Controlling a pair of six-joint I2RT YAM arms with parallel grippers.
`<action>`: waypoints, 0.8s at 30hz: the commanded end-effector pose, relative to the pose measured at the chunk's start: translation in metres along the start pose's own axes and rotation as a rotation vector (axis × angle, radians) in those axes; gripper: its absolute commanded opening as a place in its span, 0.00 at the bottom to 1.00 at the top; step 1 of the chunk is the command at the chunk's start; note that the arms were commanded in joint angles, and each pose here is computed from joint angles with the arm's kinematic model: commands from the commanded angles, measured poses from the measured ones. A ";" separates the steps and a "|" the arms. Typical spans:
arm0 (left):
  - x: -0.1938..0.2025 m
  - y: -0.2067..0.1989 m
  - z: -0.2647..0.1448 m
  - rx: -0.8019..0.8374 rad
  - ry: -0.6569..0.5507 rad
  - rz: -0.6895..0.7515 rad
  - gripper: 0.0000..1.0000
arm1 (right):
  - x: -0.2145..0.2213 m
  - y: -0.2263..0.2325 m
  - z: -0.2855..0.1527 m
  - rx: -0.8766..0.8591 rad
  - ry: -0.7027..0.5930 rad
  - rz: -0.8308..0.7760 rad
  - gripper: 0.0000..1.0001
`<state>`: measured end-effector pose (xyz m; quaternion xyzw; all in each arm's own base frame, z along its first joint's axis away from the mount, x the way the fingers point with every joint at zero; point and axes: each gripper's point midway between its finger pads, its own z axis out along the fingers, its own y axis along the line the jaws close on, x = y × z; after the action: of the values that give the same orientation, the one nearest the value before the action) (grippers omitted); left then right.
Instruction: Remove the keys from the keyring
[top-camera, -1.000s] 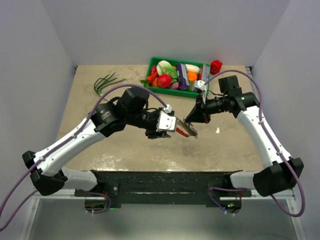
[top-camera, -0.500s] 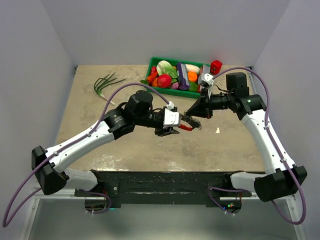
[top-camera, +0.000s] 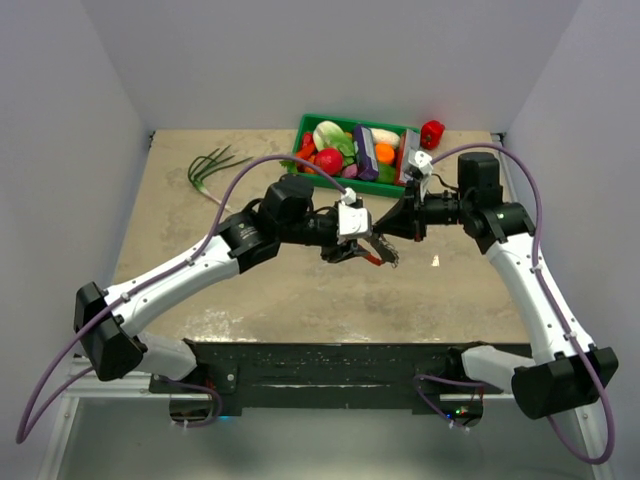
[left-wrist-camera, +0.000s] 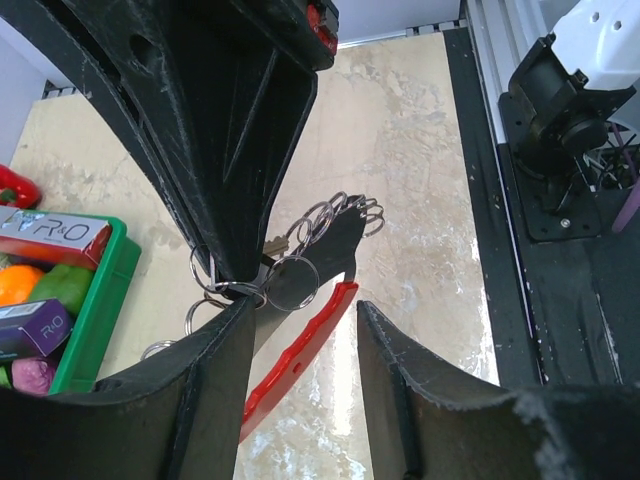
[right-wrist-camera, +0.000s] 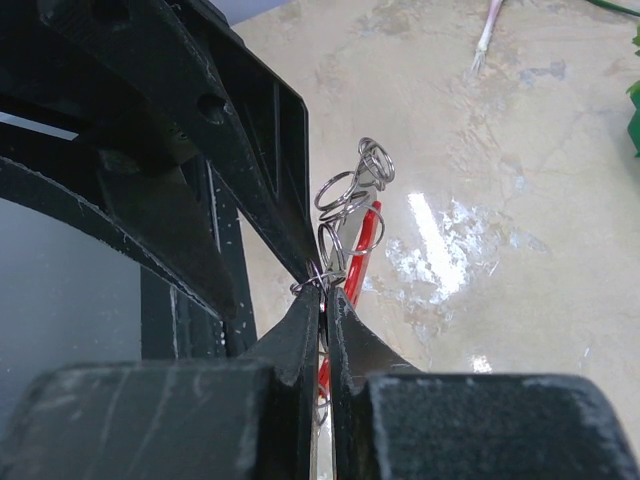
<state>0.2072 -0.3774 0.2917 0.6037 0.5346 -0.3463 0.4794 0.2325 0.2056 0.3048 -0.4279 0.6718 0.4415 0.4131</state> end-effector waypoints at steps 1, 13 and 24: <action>-0.024 0.011 0.002 -0.027 -0.065 0.010 0.50 | -0.017 0.006 -0.004 0.007 -0.052 -0.045 0.00; -0.026 0.023 0.006 -0.073 -0.067 0.002 0.44 | -0.018 0.003 -0.006 0.049 -0.077 -0.040 0.00; -0.027 0.039 0.017 -0.151 -0.046 -0.015 0.39 | -0.025 0.012 -0.010 0.054 -0.102 -0.031 0.00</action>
<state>0.2256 -0.3893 0.2938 0.5758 0.5610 -0.3369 0.4901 0.2421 0.1982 0.3094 -0.3906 0.6875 0.4145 0.4505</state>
